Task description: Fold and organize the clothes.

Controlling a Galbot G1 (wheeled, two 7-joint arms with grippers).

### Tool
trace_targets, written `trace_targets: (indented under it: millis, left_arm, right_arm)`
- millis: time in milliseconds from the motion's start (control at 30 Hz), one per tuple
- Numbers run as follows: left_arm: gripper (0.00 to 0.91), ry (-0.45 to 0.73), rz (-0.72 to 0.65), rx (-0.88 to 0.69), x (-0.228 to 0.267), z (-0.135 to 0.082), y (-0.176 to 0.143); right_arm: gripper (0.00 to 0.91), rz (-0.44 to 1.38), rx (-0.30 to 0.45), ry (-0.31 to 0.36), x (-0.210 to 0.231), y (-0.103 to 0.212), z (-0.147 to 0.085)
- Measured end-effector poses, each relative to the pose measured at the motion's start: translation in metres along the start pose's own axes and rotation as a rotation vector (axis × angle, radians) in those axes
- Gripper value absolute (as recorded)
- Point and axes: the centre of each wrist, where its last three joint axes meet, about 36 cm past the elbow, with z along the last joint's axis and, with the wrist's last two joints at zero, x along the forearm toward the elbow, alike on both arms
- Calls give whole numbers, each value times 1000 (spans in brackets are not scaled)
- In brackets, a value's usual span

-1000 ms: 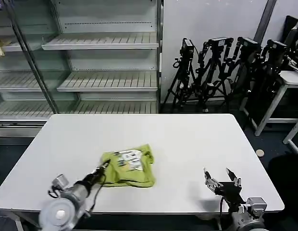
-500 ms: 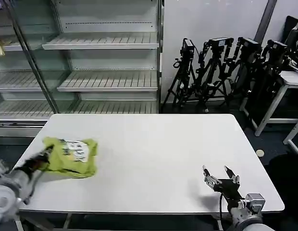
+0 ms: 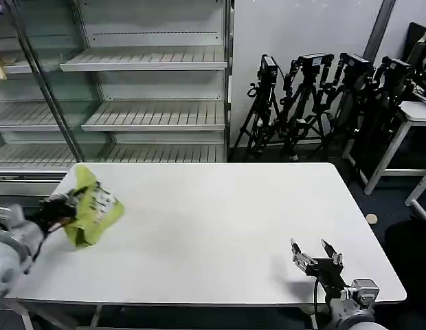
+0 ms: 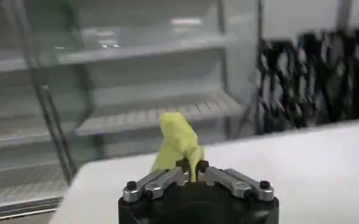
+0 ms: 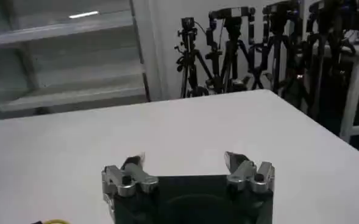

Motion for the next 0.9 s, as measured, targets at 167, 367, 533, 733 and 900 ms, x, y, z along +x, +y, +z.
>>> trace_targets:
  millis: [167, 367, 533, 733, 900]
  left_arm:
    - [30, 61, 55, -59, -23, 32, -42]
    - [30, 71, 144, -66, -46, 44, -100]
    - [30, 64, 203, -54, -64, 43, -137]
    - [30, 75, 253, -38, -86, 46, -176]
    - [30, 84, 290, -18, -103, 46, -208]
  right_arm:
    - [907, 6, 5, -5, 4, 1, 0]
    - [907, 14, 6, -6, 7, 2, 1]
    - [907, 17, 2, -4, 9, 3, 2]
    - [907, 19, 3, -11, 10, 3, 1]
    - [907, 17, 2, -15, 10, 5, -1]
